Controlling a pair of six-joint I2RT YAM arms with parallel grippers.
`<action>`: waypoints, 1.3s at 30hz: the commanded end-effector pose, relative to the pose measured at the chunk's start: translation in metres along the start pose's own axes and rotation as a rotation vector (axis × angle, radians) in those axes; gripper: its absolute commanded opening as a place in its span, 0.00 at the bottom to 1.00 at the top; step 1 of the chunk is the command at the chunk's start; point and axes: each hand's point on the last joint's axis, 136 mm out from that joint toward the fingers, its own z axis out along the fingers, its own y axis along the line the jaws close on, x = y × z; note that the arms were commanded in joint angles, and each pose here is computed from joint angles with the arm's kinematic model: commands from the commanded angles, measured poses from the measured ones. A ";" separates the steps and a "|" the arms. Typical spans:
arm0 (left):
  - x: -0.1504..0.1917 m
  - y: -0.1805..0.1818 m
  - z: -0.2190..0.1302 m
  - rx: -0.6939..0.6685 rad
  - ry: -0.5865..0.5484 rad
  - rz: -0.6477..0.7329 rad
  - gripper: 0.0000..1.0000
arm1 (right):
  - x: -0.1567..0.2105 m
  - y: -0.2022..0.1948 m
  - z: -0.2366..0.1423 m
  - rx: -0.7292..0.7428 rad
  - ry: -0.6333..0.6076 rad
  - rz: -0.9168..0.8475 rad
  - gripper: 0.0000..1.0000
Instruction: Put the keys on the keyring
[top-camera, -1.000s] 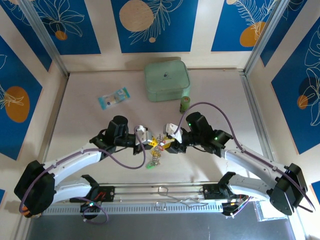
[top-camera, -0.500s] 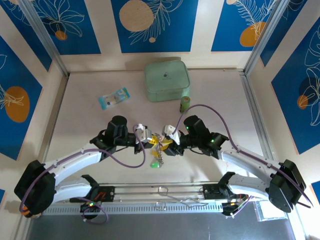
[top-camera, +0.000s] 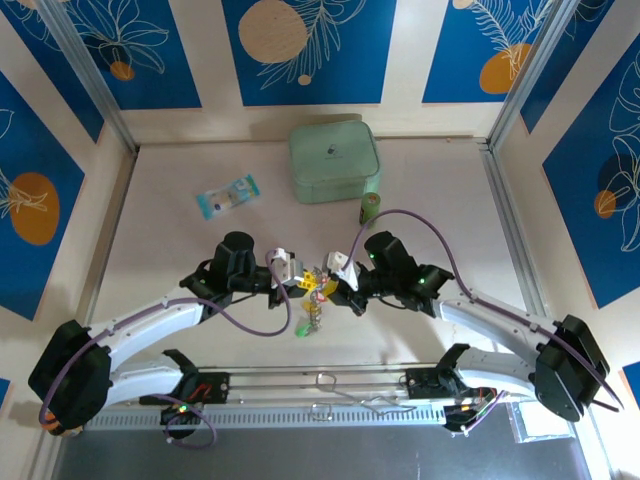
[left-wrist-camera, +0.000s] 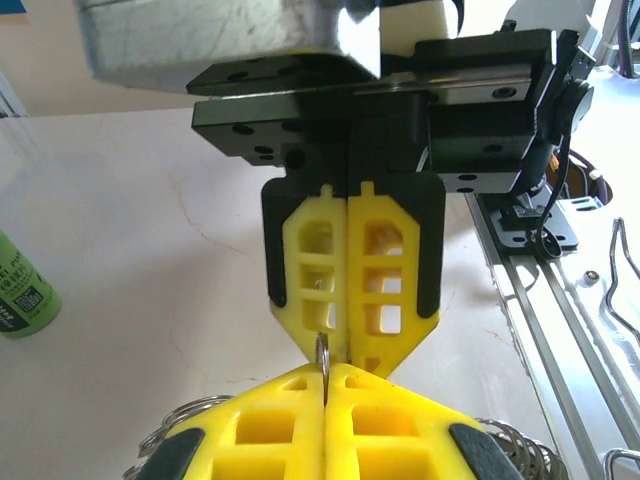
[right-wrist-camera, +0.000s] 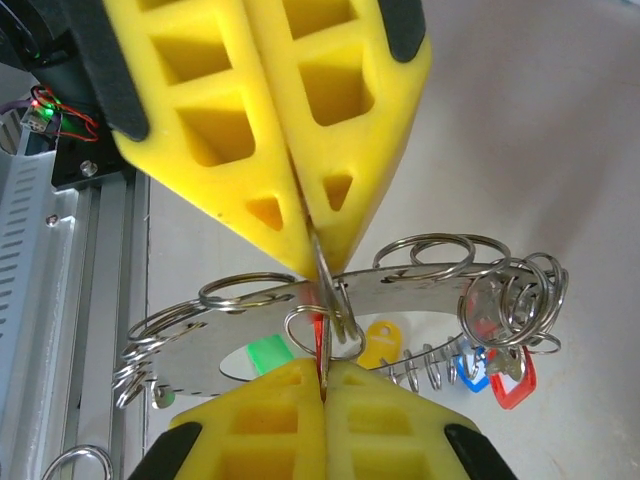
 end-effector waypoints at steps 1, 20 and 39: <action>-0.017 -0.005 0.000 0.024 -0.067 0.058 0.00 | 0.000 0.006 0.008 -0.041 0.000 0.002 0.04; -0.019 -0.010 -0.001 0.053 -0.087 0.057 0.00 | -0.027 -0.001 -0.018 0.032 -0.153 -0.040 0.30; -0.006 -0.002 -0.001 0.002 0.012 0.063 0.28 | -0.030 0.003 -0.020 -0.001 -0.066 -0.123 0.00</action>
